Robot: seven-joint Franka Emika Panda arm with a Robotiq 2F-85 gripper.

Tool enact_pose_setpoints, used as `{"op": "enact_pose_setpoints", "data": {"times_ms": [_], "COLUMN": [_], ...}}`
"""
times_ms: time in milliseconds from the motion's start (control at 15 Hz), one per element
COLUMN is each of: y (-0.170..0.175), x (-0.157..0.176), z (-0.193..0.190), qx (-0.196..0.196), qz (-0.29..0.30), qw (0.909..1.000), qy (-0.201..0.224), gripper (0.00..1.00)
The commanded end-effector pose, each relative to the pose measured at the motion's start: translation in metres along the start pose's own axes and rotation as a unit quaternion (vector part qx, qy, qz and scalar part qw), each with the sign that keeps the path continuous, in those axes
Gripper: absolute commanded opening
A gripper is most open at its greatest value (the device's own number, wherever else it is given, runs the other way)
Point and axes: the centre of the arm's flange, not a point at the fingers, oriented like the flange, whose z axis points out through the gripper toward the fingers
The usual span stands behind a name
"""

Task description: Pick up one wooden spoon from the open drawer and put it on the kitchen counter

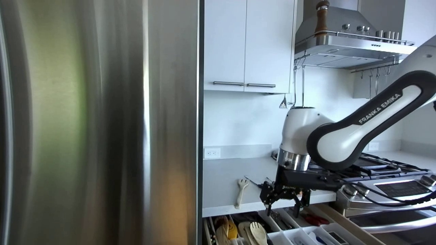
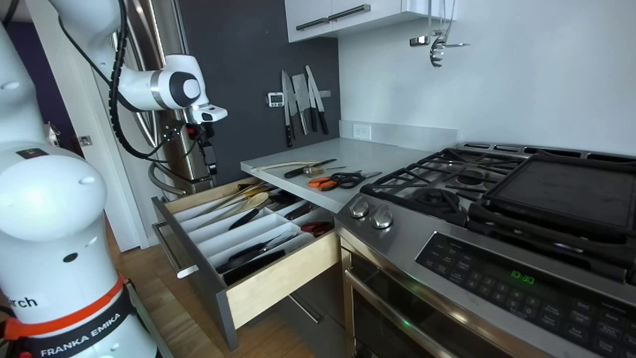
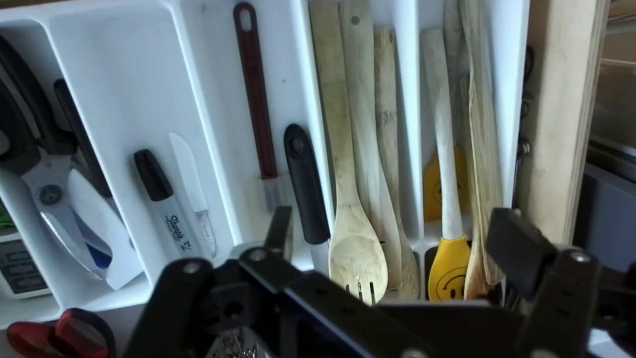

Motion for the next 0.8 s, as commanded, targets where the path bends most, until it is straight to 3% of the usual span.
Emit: {"op": "enact_pose_setpoints", "data": {"times_ms": [0,733], "y": [0.0,-0.01], "x": [0.004,0.006], "z": [0.008,0.011], "qx": [-0.001,0.004], "qz": [0.002,-0.006], "qw": [1.0,1.0], "qy": [-0.005,-0.006], "gripper": [1.0,1.0]}}
